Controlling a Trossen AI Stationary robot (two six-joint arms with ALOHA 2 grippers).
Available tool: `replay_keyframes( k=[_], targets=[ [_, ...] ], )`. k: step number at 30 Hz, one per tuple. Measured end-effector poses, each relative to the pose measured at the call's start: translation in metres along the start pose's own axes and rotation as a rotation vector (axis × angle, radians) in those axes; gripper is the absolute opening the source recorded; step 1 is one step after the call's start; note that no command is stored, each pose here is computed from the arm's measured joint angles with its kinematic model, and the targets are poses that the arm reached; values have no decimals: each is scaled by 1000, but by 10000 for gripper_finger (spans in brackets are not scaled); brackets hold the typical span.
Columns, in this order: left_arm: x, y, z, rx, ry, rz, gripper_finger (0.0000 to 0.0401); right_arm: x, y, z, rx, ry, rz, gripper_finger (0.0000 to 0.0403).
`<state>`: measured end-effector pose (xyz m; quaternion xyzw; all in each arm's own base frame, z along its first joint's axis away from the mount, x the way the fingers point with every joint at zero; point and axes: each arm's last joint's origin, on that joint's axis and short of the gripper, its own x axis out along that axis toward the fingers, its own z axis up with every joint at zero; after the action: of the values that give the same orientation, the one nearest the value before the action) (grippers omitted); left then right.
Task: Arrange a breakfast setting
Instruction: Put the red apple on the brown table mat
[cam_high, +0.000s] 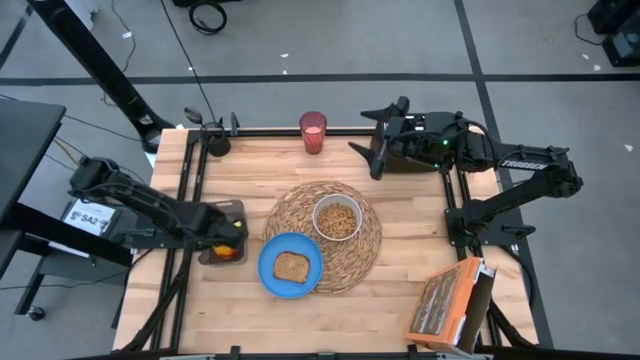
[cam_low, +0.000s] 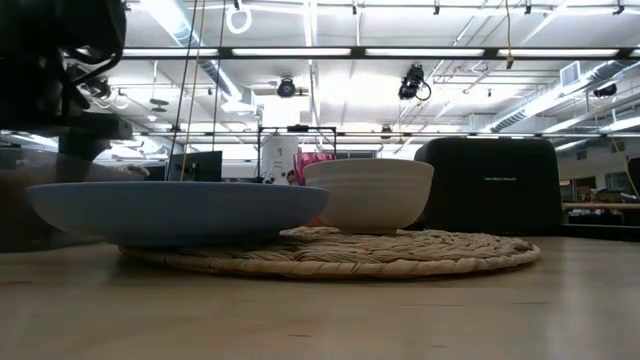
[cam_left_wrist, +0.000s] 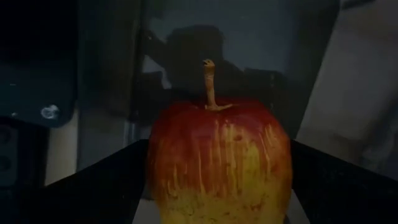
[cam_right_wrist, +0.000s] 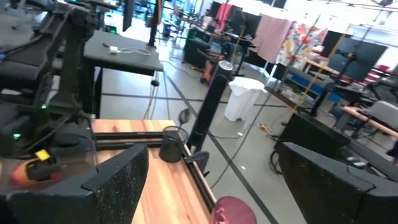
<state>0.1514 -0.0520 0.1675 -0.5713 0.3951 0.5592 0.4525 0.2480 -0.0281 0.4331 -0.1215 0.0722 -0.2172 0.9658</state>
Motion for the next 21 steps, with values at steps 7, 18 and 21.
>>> replay_keyframes(
  k=[7,18,21],
  targets=[
    [4,7,-1,34,-58,-11,358,0,-2,-1,-3,19,-79,362],
    [0,9,-3,61,16,-28,358,0,-3,-1,12,24,-99,364],
    [-5,12,1,69,10,-56,358,0,-3,-1,47,27,-98,370]
  ],
)
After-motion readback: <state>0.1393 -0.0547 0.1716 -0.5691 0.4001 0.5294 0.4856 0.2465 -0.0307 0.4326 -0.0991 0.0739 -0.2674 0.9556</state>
